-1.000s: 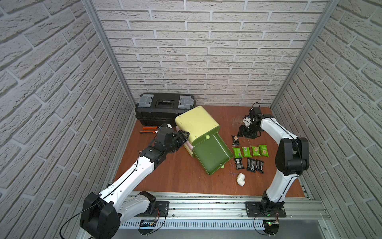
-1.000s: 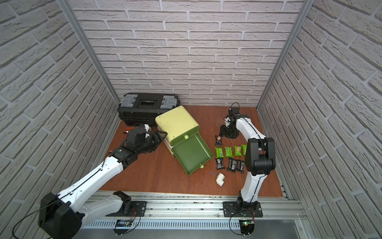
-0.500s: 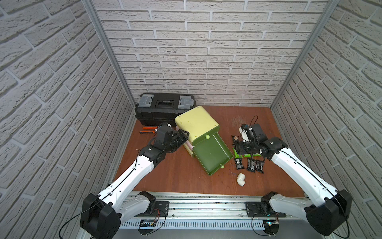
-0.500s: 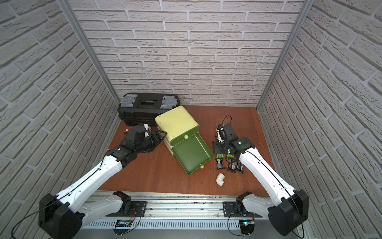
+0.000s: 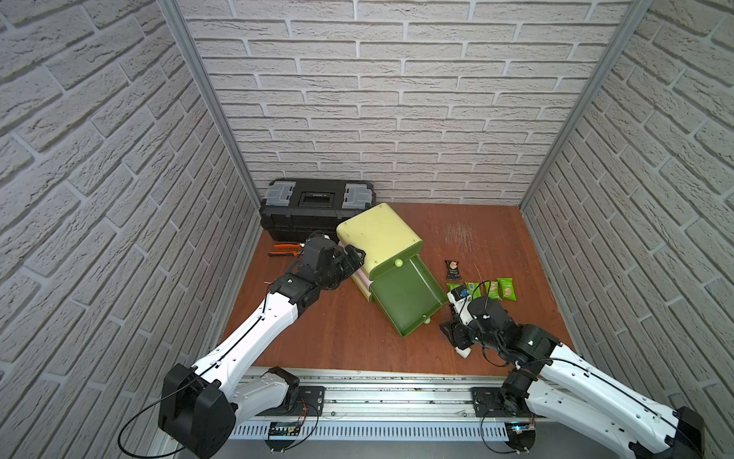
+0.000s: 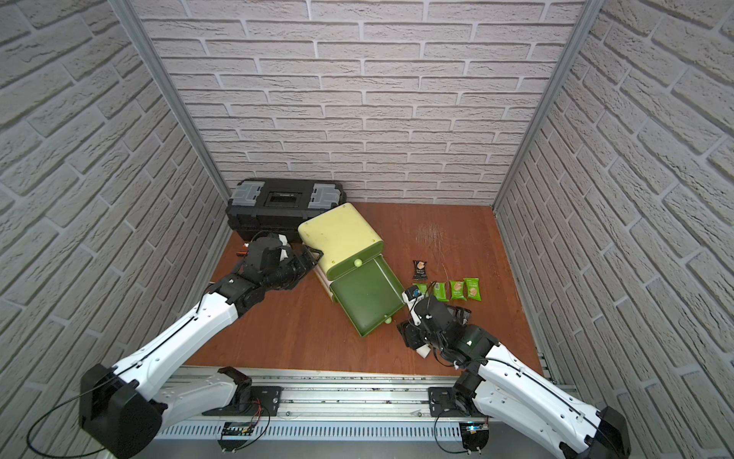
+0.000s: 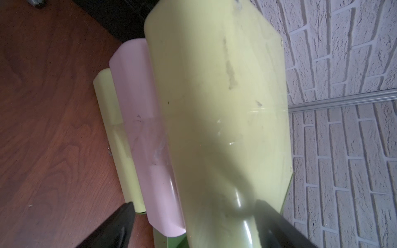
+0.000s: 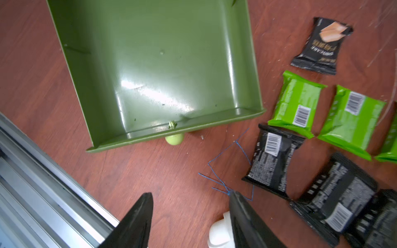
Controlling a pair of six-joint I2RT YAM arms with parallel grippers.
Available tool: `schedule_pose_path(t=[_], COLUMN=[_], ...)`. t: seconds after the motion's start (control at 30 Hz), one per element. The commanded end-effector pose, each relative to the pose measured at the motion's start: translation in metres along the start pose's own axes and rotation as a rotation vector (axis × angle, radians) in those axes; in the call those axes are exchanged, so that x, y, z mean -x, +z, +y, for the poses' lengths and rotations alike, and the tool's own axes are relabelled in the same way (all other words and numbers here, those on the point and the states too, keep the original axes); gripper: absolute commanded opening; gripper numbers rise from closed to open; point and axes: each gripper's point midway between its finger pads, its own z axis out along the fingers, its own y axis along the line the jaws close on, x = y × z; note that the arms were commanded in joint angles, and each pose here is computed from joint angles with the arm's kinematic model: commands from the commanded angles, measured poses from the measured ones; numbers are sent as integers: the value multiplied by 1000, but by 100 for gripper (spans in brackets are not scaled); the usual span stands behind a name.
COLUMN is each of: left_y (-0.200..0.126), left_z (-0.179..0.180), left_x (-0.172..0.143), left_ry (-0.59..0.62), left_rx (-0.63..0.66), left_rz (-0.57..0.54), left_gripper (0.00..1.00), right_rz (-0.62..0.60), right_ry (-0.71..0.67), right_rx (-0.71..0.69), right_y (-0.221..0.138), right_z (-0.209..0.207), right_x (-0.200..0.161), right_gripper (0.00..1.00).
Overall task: Take the cookies out of the drawer
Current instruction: Close the drawer of the storage box.
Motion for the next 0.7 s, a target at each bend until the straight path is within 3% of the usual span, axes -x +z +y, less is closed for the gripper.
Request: schedule_pose_path(t=[0.0, 0.37, 0.67], left_y=[0, 7, 10], left_z=[-11, 0, 2], left_x=[7, 2, 0], left_ry=[22, 11, 5], left_rx=[-31, 3, 9], left_rz=[-14, 3, 15], left_gripper=[92, 82, 78], right_rz=[-103, -208, -195], right_ry=[14, -22, -127], right_rx=[69, 118, 138], right_y=[9, 47, 73], right_z=[14, 22, 30], right_x=[13, 8, 3], right_gripper=[62, 63, 63])
